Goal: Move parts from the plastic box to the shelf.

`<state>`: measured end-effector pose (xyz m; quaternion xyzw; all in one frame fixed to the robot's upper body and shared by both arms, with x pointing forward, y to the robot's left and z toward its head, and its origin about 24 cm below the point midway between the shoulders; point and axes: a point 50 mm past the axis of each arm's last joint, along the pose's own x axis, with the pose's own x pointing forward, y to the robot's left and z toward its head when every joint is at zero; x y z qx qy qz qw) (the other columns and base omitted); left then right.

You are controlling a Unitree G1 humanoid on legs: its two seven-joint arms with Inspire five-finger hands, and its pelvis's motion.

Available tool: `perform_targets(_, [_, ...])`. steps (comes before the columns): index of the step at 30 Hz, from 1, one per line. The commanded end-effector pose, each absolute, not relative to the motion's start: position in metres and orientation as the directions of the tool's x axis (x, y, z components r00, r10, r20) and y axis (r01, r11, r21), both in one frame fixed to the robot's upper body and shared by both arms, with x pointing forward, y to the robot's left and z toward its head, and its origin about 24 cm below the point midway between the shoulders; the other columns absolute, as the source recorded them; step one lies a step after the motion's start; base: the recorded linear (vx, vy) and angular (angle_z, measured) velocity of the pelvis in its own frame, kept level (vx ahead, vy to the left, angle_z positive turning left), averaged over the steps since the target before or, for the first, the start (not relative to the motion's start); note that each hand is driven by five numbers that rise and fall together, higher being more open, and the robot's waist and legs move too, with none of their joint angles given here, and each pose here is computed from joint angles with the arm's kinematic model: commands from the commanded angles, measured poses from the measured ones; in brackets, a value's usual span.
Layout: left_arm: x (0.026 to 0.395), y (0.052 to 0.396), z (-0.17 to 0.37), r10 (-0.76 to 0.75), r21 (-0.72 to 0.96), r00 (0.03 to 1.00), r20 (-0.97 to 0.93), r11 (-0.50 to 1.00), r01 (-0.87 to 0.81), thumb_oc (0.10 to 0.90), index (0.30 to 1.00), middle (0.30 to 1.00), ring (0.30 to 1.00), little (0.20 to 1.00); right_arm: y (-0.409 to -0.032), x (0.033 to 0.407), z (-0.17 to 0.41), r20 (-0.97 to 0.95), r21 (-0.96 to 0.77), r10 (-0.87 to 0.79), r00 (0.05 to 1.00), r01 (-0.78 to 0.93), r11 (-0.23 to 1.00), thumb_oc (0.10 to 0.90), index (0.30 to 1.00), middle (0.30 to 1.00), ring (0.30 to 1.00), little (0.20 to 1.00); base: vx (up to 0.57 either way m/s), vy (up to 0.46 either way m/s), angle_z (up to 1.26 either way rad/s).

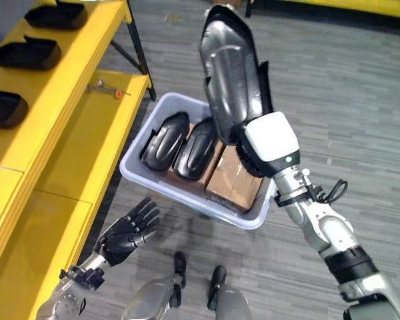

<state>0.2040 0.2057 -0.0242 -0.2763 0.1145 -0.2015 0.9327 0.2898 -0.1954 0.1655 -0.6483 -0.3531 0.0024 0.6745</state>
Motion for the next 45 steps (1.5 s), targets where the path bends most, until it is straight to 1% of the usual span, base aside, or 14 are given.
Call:
perform_targets(1, [0.199, 0.207, -0.02, -0.439, -0.539, 0.896, -0.067, 0.772, 0.337, 0.9, 1.0, 1.0, 1.0, 1.0, -0.178, 0.283, 0.207, 0.632, -0.774, 0.491, 0.6, 0.521, 0.36, 0.4, 0.3, 0.3, 0.3, 0.3, 0.0, -0.058, 0.03])
perform_targets(2, [0.199, 0.207, -0.02, -0.439, -0.539, 0.896, -0.068, 0.772, 0.337, 0.9, 1.0, 1.0, 1.0, 1.0, -0.178, 0.282, 0.207, 0.632, -0.774, 0.491, 0.6, 0.521, 0.36, 0.4, 0.3, 0.3, 0.3, 0.3, 0.0, -0.07, 0.06])
perform_targets(7, [0.182, 0.213, -0.032, -0.323, -0.564, 0.941, -0.096, 0.797, 0.216, 0.9, 1.0, 1.0, 1.0, 1.0, -0.138, 0.273, 0.193, 0.593, -0.805, 0.602, 0.535, 0.404, 0.434, 0.4, 0.3, 0.3, 0.3, 0.3, -0.05, -0.102, 0.11])
perform_targets(10, [0.179, 0.211, -0.036, -0.343, -0.573, 0.935, -0.09, 0.786, 0.233, 0.9, 1.0, 1.0, 1.0, 1.0, -0.134, 0.273, 0.194, 0.594, -0.804, 0.591, 0.545, 0.408, 0.432, 0.4, 0.3, 0.3, 0.3, 0.3, -0.13, -0.023, 0.26])
perform_targets(11, [0.181, 0.207, -0.037, -0.387, -0.564, 0.918, -0.086, 0.778, 0.275, 0.9, 1.0, 1.0, 1.0, 1.0, -0.136, 0.272, 0.193, 0.595, -0.803, 0.578, 0.558, 0.424, 0.418, 0.4, 0.3, 0.3, 0.3, 0.3, -0.19, 0.006, 0.51])
perform_targets(14, [0.183, 0.204, -0.036, -0.416, -0.555, 0.906, -0.075, 0.772, 0.309, 0.9, 1.0, 1.0, 1.0, 1.0, -0.139, 0.271, 0.192, 0.594, -0.805, 0.575, 0.563, 0.432, 0.407, 0.4, 0.3, 0.3, 0.3, 0.3, -0.12, 0.054, 1.16])
perform_targets(18, [0.196, 0.204, -0.03, -0.38, -0.557, 0.924, -0.047, 0.778, 0.292, 0.9, 1.0, 1.0, 1.0, 1.0, -0.14, 0.271, 0.194, 0.599, -0.801, 0.586, 0.546, 0.42, 0.427, 0.4, 0.3, 0.3, 0.3, 0.3, -0.13, 0.179, 1.06])
perform_targets(24, [0.2, 0.206, -0.024, -0.359, -0.559, 0.933, -0.039, 0.781, 0.278, 0.9, 1.0, 1.0, 1.0, 1.0, -0.14, 0.27, 0.195, 0.596, -0.803, 0.603, 0.529, 0.397, 0.445, 0.4, 0.3, 0.3, 0.3, 0.3, -0.03, 0.215, 0.45])
perform_targets(29, [0.193, 0.21, -0.027, -0.359, -0.545, 0.932, -0.055, 0.792, 0.274, 0.9, 1.0, 1.0, 1.0, 1.0, -0.14, 0.268, 0.191, 0.592, -0.805, 0.593, 0.546, 0.375, 0.459, 0.4, 0.3, 0.3, 0.3, 0.3, -0.11, 0.647, 0.34])
perform_targets(33, [0.189, 0.214, -0.027, -0.39, -0.501, 0.919, -0.054, 0.807, 0.313, 0.9, 1.0, 1.0, 1.0, 1.0, -0.134, 0.265, 0.191, 0.608, -0.793, 0.588, 0.533, 0.373, 0.482, 0.4, 0.3, 0.3, 0.3, 0.3, -0.15, 0.425, 0.3])
perform_targets(37, [0.194, 0.211, -0.027, -0.462, -0.494, 0.886, -0.047, 0.781, 0.382, 0.9, 1.0, 1.0, 1.0, 1.0, -0.138, 0.265, 0.183, 0.618, -0.784, 0.536, 0.576, 0.395, 0.479, 0.4, 0.3, 0.3, 0.3, 0.3, -0.08, 0.269, 0.46])
perform_targets(39, [0.194, 0.21, -0.027, -0.467, -0.498, 0.883, -0.044, 0.777, 0.385, 0.9, 1.0, 1.0, 1.0, 1.0, -0.139, 0.264, 0.182, 0.617, -0.784, 0.531, 0.581, 0.395, 0.479, 0.4, 0.3, 0.3, 0.3, 0.3, -0.03, 0.176, 0.71])
perform_targets(40, [0.198, 0.208, -0.025, -0.492, -0.502, 0.87, -0.042, 0.763, 0.407, 0.9, 1.0, 1.0, 1.0, 1.0, -0.144, 0.261, 0.178, 0.618, -0.783, 0.514, 0.595, 0.401, 0.477, 0.4, 0.3, 0.3, 0.3, 0.3, -0.04, 0.155, 0.82])
perform_targets(45, [0.21, 0.2, -0.018, -0.51, -0.494, 0.86, -0.028, 0.755, 0.432, 0.9, 1.0, 1.0, 1.0, 1.0, -0.149, 0.261, 0.179, 0.609, -0.788, 0.514, 0.604, 0.389, 0.477, 0.4, 0.3, 0.3, 0.3, 0.3, 0.01, 0.137, 0.92])
